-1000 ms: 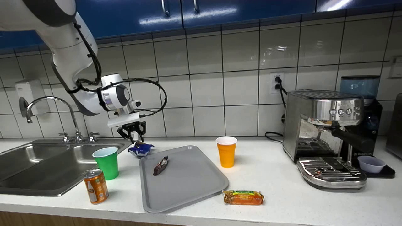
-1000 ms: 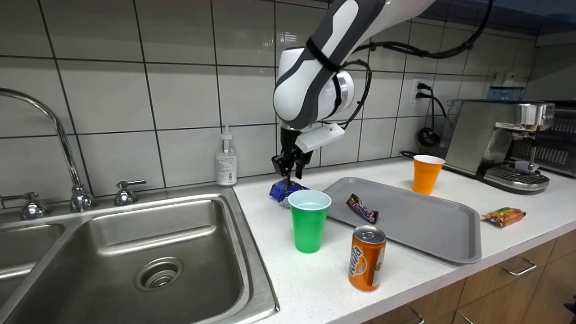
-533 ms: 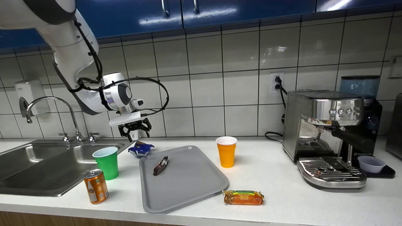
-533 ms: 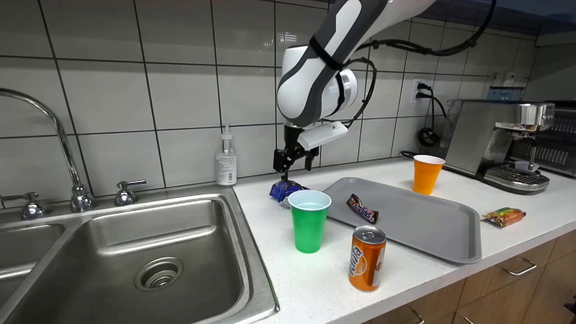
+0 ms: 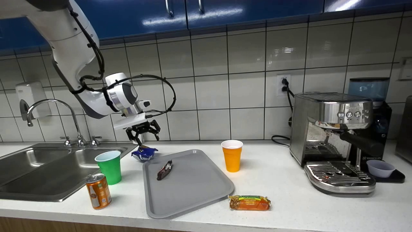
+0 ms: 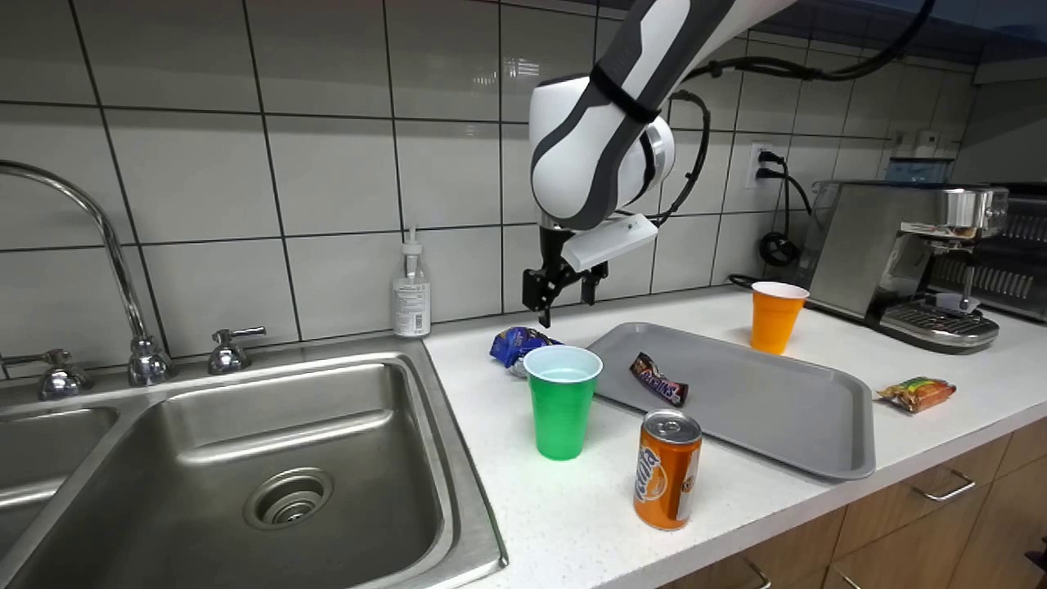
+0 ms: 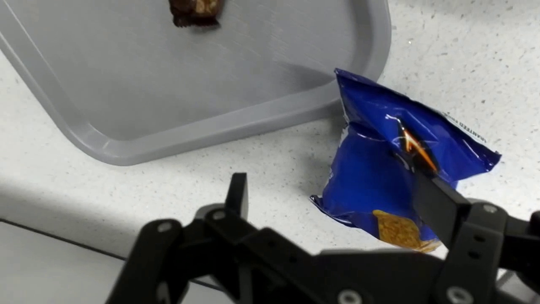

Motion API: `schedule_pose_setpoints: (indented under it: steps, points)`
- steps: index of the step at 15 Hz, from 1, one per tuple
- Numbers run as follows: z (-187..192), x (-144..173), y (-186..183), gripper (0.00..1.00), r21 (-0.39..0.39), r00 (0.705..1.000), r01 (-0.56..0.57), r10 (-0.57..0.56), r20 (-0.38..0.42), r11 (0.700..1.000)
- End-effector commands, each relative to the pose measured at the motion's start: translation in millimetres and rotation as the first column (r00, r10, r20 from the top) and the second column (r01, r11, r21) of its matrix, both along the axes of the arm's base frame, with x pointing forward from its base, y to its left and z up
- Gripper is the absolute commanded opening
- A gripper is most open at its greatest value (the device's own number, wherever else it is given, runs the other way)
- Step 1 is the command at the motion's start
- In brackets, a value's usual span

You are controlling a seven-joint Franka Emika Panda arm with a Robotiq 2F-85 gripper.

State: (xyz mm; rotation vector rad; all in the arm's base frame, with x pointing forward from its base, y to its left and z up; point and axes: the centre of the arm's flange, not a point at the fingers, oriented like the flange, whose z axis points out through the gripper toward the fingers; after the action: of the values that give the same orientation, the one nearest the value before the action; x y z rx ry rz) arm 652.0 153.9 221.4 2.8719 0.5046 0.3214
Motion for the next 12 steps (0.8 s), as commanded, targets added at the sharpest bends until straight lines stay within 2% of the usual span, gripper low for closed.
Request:
schedule_pose_setpoints:
  steps: [1, 12]
  points:
    - [13.7, -29.0, -15.0, 1.0, -0.048, 0.998, 0.058, -0.058, -0.005, 0.997]
    - [-2.0, -64.3, -65.2, 1.0, -0.084, 0.983, 0.162, -0.168, -0.076, 0.983]
